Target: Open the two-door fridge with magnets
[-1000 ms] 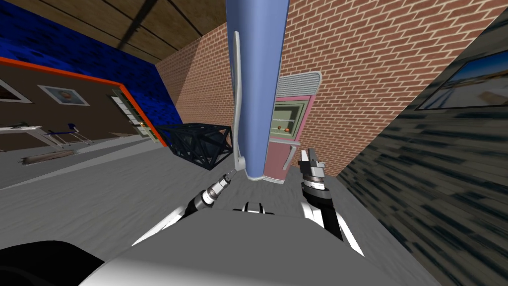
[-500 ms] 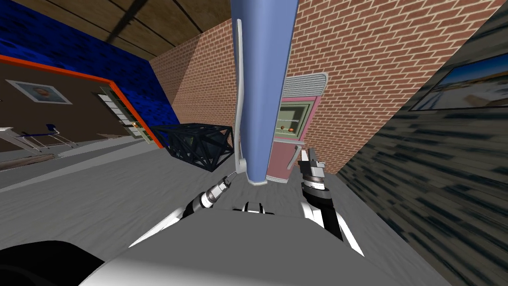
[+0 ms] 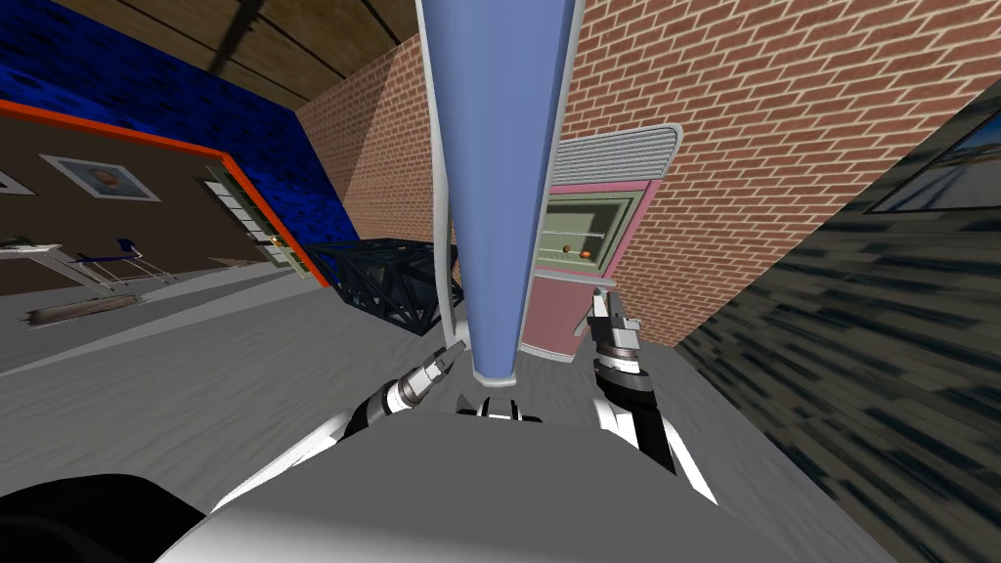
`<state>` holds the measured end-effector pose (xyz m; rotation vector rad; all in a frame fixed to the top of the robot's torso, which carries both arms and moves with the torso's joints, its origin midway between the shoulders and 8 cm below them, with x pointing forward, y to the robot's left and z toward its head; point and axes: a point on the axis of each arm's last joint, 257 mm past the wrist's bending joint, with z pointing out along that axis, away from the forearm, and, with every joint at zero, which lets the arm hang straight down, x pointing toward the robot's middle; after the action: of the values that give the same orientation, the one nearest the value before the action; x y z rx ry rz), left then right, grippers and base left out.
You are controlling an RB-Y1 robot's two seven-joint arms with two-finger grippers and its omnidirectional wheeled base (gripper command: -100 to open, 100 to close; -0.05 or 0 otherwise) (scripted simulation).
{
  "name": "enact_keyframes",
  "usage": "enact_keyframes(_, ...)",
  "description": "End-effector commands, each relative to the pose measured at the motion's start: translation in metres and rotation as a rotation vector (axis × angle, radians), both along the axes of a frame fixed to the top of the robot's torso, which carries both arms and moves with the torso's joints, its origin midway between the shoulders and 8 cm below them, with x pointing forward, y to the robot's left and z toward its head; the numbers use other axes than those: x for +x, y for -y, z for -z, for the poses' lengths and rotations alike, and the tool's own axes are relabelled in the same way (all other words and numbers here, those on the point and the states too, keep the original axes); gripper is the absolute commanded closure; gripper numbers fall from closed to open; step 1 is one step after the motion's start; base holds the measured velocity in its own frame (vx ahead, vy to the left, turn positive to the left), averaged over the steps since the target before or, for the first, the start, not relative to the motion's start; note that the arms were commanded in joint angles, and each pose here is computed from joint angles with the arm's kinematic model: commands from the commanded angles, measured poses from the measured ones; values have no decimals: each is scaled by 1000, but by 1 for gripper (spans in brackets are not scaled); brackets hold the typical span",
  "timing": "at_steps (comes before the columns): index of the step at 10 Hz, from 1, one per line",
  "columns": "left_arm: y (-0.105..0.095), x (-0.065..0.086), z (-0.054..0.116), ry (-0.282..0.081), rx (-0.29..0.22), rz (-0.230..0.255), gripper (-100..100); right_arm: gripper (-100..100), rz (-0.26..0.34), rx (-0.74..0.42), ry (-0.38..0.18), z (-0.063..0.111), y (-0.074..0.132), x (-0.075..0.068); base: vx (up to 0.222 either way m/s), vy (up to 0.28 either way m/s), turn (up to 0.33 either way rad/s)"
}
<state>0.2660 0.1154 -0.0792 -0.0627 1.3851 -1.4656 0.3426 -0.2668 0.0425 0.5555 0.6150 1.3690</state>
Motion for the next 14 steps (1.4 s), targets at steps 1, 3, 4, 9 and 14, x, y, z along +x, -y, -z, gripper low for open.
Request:
enact_keyframes(1, 4, -9, -16, 5, -4, 19, -100, 0, 0, 0, 0, 0, 0, 0, 38, -11, 61)
enact_keyframes(3, 7, -15, -26, 2, -5, 32, -100, 0, 0, 0, 0, 0, 0, 0, 36, 5, 73)
enact_keyframes(4, 8, -16, -27, 4, -6, 33, -100, 0, 0, 0, 0, 0, 0, 0, 22, 8, 22)
enact_keyframes(9, 2, -17, -10, -65, 18, 21, 0, 0, 0, 0, 0, 0, 0, 0, 5, 2, 15)
enact_keyframes(14, 1, -16, -6, -76, 23, 16, 0, 0, 0, 0, 0, 0, 0, 0, 0, 0, 0)
